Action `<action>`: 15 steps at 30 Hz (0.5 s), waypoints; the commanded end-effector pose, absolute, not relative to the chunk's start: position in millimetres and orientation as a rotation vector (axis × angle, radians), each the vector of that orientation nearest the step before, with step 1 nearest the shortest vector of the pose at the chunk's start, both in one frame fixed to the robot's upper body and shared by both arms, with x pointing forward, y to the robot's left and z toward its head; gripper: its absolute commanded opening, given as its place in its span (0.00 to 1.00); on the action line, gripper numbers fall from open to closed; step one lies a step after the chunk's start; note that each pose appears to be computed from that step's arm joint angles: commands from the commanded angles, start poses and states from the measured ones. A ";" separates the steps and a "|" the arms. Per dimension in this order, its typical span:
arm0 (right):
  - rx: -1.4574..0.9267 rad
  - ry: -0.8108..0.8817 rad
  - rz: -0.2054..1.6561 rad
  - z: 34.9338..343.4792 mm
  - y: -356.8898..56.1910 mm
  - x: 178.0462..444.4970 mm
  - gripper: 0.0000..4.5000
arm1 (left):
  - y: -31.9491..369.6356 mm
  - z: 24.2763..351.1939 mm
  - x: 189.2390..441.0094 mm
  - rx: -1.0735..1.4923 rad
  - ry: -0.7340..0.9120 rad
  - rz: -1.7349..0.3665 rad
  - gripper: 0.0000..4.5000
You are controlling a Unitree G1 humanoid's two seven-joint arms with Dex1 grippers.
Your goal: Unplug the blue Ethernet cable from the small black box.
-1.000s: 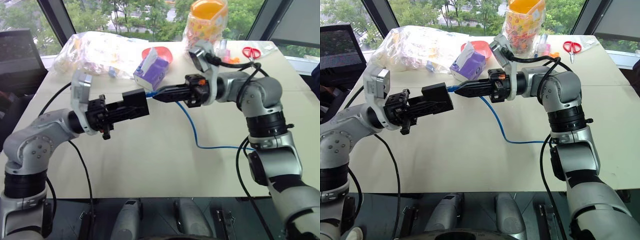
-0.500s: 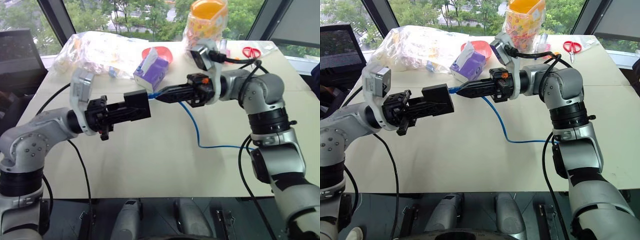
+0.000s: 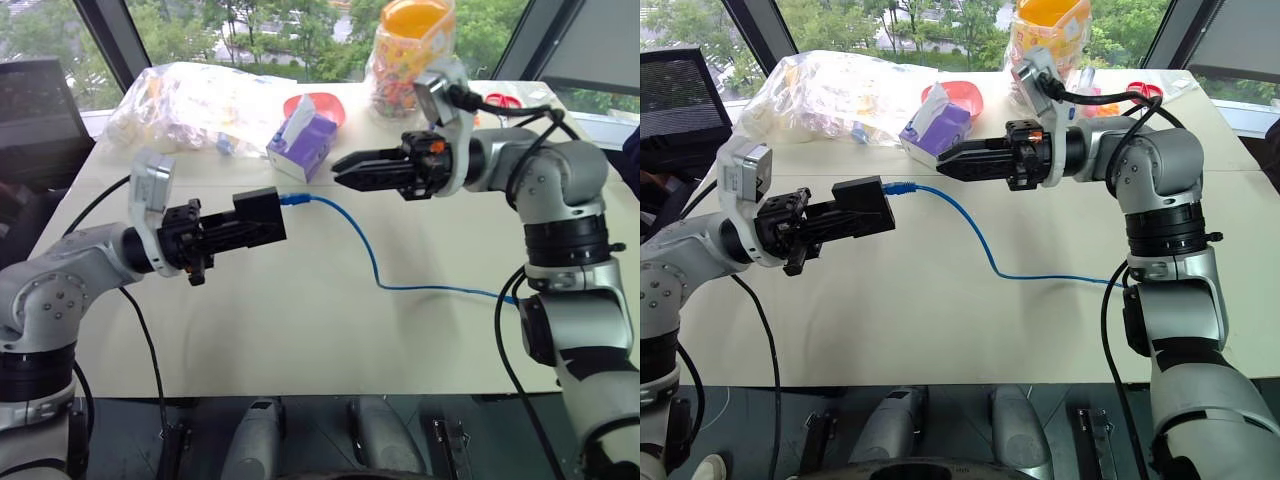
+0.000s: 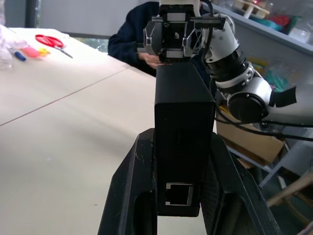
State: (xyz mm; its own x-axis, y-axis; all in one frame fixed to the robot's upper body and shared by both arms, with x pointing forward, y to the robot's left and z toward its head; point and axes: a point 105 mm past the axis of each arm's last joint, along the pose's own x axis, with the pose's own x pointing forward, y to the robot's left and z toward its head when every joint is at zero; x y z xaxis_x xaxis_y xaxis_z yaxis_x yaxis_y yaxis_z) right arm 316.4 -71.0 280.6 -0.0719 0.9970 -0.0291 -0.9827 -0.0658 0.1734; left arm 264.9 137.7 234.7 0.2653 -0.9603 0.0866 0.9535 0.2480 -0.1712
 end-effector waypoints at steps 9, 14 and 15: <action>0.091 0.178 1.767 282.6 -51.1 294.1 0.35 | 129.6 250.8 260.5 -0.167 -0.046 -1.342 0.11; 0.071 0.185 1.764 277.5 -41.4 296.6 0.35 | 127.2 251.3 259.4 -0.166 -0.050 -1.351 0.11; 0.064 0.182 1.759 276.6 -39.5 298.3 0.35 | 126.8 251.2 259.0 -0.167 -0.050 -1.352 0.11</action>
